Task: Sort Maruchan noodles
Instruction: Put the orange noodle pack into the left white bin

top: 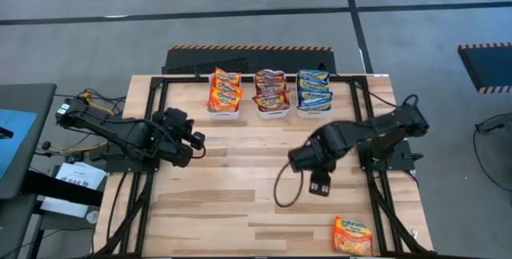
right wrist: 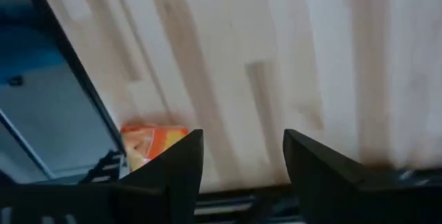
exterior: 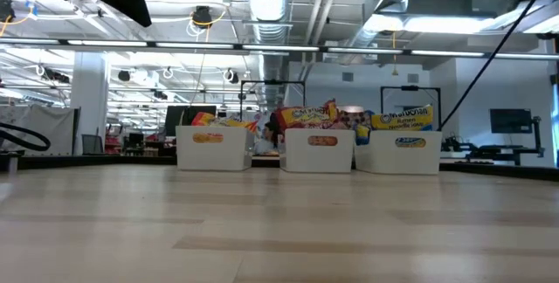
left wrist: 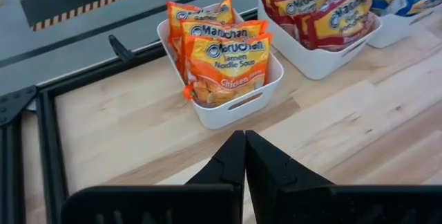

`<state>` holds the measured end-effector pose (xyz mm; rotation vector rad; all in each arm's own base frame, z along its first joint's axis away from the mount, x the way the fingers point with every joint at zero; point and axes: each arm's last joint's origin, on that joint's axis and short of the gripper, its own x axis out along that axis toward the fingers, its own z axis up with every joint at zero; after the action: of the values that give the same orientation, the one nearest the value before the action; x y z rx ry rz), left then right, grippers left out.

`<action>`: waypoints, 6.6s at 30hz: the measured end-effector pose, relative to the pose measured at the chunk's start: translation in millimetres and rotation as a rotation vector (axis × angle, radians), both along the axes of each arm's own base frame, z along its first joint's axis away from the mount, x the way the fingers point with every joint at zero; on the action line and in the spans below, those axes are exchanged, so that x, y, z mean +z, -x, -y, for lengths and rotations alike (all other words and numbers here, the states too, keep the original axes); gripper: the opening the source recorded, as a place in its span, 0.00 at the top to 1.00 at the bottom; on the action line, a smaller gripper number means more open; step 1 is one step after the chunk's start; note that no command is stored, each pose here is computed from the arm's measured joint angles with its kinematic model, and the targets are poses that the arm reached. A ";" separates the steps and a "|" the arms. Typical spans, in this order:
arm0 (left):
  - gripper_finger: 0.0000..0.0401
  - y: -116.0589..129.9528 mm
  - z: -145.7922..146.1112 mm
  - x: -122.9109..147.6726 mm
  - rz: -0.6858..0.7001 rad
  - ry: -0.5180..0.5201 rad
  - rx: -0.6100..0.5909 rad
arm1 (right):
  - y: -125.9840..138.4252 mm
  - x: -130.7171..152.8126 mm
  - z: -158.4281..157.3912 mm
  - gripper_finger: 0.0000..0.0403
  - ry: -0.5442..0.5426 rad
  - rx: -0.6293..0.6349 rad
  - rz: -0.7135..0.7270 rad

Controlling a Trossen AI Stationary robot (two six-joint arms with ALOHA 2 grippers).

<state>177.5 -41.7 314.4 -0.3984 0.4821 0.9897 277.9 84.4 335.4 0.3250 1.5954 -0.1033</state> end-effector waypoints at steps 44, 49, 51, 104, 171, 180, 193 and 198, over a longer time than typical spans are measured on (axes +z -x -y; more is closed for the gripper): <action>1.00 -5.6 4.6 -1.4 0.106 0.203 0.041 | 185.7 -152.5 -95.1 0.49 -0.363 -0.286 -0.014; 1.00 -5.8 4.6 -1.3 0.109 0.204 0.040 | 180.3 -168.7 -106.4 0.49 -0.332 -0.287 -0.024; 1.00 -5.8 4.6 -1.2 0.109 0.204 0.040 | 177.8 -174.0 -110.9 0.49 -0.333 -0.285 -0.023; 1.00 17.4 -3.7 19.7 0.180 0.220 -0.053 | 16.6 -110.5 -44.5 0.99 -0.096 -0.074 0.406; 0.66 -30.5 -103.9 56.4 0.264 -0.016 -0.842 | -51.3 21.9 158.6 0.99 -0.140 -0.017 1.138; 0.66 -56.9 -111.6 39.9 0.278 0.107 -0.816 | -53.5 20.3 141.6 0.98 -0.187 0.030 1.113; 0.66 -71.2 -112.4 32.9 0.288 0.117 -0.962 | -52.3 13.7 125.0 0.98 -0.191 0.065 1.034; 0.66 -71.0 -109.6 33.3 0.305 0.135 -1.057 | -52.8 13.4 120.9 0.98 -0.189 0.072 1.031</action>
<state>248.5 67.9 347.7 -0.3372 0.3988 -0.1275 330.7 -36.6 348.8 0.3795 0.5896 0.2440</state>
